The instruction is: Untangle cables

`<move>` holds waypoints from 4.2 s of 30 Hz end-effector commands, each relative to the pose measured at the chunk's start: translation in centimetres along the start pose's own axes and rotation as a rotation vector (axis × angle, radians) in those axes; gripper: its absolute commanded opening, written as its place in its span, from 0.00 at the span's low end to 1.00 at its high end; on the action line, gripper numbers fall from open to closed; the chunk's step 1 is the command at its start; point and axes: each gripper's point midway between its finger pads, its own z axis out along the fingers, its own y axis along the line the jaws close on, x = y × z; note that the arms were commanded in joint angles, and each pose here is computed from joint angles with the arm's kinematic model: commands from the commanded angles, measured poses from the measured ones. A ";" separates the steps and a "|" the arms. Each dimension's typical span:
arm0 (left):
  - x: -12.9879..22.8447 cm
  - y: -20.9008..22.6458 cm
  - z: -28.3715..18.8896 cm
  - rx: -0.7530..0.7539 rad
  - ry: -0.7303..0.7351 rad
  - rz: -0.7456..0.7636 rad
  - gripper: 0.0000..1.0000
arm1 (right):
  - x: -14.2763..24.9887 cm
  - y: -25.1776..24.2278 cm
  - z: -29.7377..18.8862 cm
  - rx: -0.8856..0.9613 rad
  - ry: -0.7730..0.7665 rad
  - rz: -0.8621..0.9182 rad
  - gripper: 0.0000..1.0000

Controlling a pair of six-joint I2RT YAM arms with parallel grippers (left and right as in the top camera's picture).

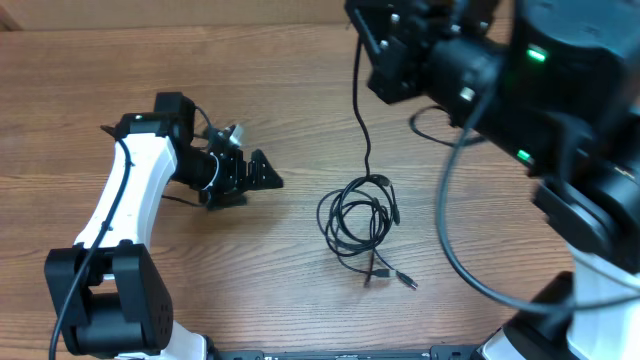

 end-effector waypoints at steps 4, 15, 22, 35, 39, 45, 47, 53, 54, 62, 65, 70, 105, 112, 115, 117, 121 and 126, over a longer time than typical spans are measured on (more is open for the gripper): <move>0.4 -9.9 -3.8 0.508 -0.168 0.546 1.00 | 0.4 -1.0 2.3 0.049 0.003 0.009 0.04; 1.8 -10.4 -1.2 0.427 -0.058 0.562 0.91 | 0.6 -1.1 3.2 0.051 0.004 0.141 0.04; 0.1 -9.8 0.1 0.335 -0.058 0.519 0.84 | 1.0 -0.4 3.2 0.012 0.032 0.168 0.04; -2.1 -11.1 2.0 0.275 -0.098 0.560 0.44 | 1.4 0.2 3.2 -0.021 0.058 0.204 0.04; -2.9 -9.5 2.8 0.148 -0.106 0.512 0.12 | 1.3 0.2 3.2 -0.019 0.053 0.216 0.04; -4.1 -1.9 2.3 -0.285 -0.137 0.202 0.04 | -0.6 -1.7 2.3 0.088 -0.058 0.205 0.04; -3.9 0.3 1.5 -0.407 -0.148 0.129 0.04 | -2.0 -2.7 1.1 0.149 -0.129 0.187 0.04; -3.6 3.0 0.2 -0.569 -0.170 0.028 0.04 | -5.4 -5.1 -3.7 0.303 -0.322 0.166 0.04; -3.7 3.1 0.1 -0.578 -0.173 0.024 0.05 | -6.0 -5.5 -4.6 0.331 -0.353 0.163 0.04; -3.8 3.5 -0.2 -0.608 -0.185 0.019 0.19 | -8.1 -7.7 -10.2 0.501 -0.497 0.112 0.04; -3.6 2.9 0.3 -0.564 -0.169 0.027 0.17 | -7.4 -8.2 -10.2 0.526 -0.463 0.098 0.12; -3.0 -0.3 1.9 -0.364 -0.105 0.148 0.04 | -5.5 -9.4 -9.3 0.587 -0.374 0.062 0.10; -5.1 -23.0 -14.1 0.223 -0.422 0.324 0.04 | 11.7 -13.0 3.2 0.593 0.419 -0.054 1.00; -5.2 -24.3 -16.8 0.268 -0.474 0.196 0.04 | 14.2 -13.5 5.2 0.575 0.496 -0.045 1.00; -5.2 -24.2 -16.8 0.283 -0.466 0.130 0.04 | 14.9 -13.9 6.2 0.565 0.517 -0.096 0.91; -5.3 -24.1 -16.9 0.287 -0.467 0.109 0.04 | 15.1 -14.1 6.8 0.554 0.528 -0.135 0.82; -5.5 -23.4 -17.5 0.291 -0.475 0.039 0.04 | 15.7 -13.9 7.3 0.526 0.546 -0.139 0.70; -6.0 -22.4 -18.5 0.302 -0.492 -0.050 0.04 | 16.4 -13.7 7.5 0.485 0.599 -0.201 0.61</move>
